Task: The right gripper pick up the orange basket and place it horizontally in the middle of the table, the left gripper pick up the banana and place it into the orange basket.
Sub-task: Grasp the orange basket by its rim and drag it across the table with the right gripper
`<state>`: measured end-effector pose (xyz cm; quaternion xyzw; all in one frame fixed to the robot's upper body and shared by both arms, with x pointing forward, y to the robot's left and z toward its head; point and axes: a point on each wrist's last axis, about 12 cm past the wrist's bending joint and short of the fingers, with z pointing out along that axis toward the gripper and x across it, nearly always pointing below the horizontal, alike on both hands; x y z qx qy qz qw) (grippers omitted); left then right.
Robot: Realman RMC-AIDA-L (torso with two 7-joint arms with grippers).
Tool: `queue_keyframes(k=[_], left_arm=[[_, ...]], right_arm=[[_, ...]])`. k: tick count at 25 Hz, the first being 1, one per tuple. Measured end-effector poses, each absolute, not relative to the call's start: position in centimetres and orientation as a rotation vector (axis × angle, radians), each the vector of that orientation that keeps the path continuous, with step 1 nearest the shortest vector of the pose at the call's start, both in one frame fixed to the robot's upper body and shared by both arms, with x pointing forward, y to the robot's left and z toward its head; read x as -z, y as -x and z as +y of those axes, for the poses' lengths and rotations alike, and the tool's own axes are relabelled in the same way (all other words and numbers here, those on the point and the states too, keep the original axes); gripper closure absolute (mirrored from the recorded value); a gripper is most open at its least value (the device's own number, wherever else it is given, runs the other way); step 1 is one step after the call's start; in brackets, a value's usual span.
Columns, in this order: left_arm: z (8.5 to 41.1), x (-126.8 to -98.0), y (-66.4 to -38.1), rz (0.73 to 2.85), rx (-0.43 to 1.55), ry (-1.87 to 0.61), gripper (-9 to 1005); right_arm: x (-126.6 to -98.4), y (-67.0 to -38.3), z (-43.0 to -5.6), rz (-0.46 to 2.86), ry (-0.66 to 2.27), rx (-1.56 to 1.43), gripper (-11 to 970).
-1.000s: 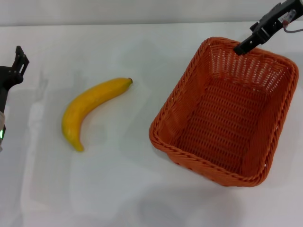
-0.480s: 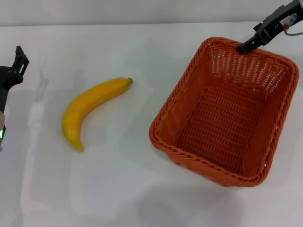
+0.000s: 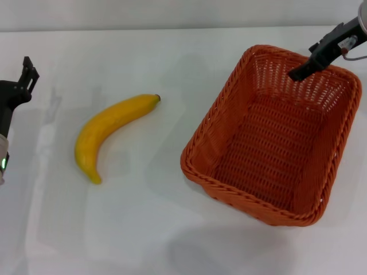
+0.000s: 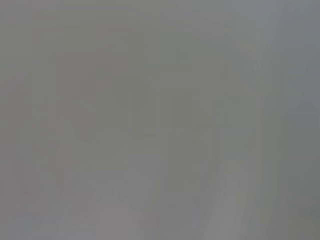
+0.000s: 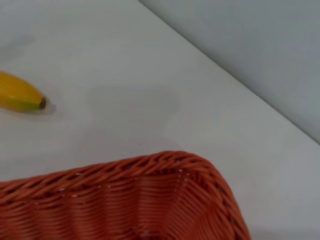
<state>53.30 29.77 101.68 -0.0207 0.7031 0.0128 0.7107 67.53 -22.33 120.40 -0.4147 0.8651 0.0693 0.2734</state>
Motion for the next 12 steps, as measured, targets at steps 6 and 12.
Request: queue_keyframes(k=[6, 12], left_arm=[[29.75, -101.66, -53.3, 1.562, -0.028, 0.044, 134], [29.73, -101.64, -53.33, 1.564, -0.027, 0.043, 134]], right_arm=[[-119.89, -67.32, -22.69, 2.343, 1.109, -0.188, 131], [-119.64, -67.31, -22.8, 2.348, 1.107, -0.178, 132]])
